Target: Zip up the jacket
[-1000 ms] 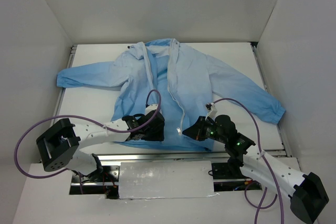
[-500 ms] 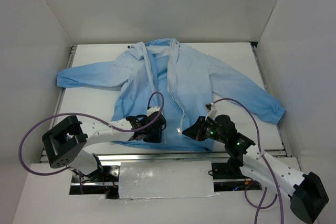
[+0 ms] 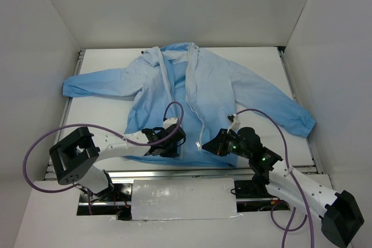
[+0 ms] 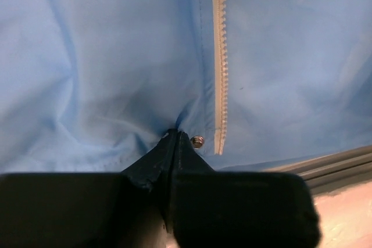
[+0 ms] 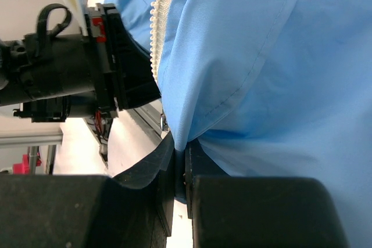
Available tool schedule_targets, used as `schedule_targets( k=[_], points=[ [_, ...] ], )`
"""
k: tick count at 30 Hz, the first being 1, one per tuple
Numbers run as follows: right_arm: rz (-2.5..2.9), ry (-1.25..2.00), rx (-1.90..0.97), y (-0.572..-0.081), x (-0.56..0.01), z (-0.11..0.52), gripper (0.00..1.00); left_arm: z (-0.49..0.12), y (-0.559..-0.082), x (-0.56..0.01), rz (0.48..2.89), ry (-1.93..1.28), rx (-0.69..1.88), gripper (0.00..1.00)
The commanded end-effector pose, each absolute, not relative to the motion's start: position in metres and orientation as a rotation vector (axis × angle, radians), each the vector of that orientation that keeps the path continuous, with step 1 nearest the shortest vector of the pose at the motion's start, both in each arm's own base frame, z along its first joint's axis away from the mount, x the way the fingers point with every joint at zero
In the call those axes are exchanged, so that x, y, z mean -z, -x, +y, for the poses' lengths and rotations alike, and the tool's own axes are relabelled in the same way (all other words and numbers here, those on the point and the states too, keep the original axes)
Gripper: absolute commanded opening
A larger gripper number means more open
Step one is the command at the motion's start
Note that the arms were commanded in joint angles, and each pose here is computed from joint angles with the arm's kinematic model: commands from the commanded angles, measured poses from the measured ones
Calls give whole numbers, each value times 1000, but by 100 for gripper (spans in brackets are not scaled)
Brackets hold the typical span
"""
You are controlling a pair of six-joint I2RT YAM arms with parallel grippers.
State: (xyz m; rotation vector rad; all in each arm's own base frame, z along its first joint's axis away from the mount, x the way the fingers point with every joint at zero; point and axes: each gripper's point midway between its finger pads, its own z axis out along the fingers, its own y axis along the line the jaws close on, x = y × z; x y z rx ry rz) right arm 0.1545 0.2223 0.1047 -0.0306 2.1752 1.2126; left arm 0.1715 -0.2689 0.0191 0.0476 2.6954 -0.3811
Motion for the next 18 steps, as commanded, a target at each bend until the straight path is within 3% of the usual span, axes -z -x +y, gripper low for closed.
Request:
schedule_targets(
  k=[1,4,7,8,13,18],
  points=[
    [2126,56,-1227,-158,-120,226,0,-253,-178,-39,2641,5,300,13],
    [2130,43,-1223,-160,-118,226,0,-254,-181,-64,2590,11,349,24],
    [2131,34,-1221,-161,-117,226,0,-268,-175,-84,2568,-37,419,67],
    [2130,35,-1221,-162,-118,226,0,-271,-172,-86,2569,-49,423,72],
    [2138,23,-1217,-162,-117,226,0,-281,-161,-82,2594,-78,386,80],
    [2156,-13,-1163,-164,-117,218,0,-276,-159,-59,2647,-54,288,80]
  ],
)
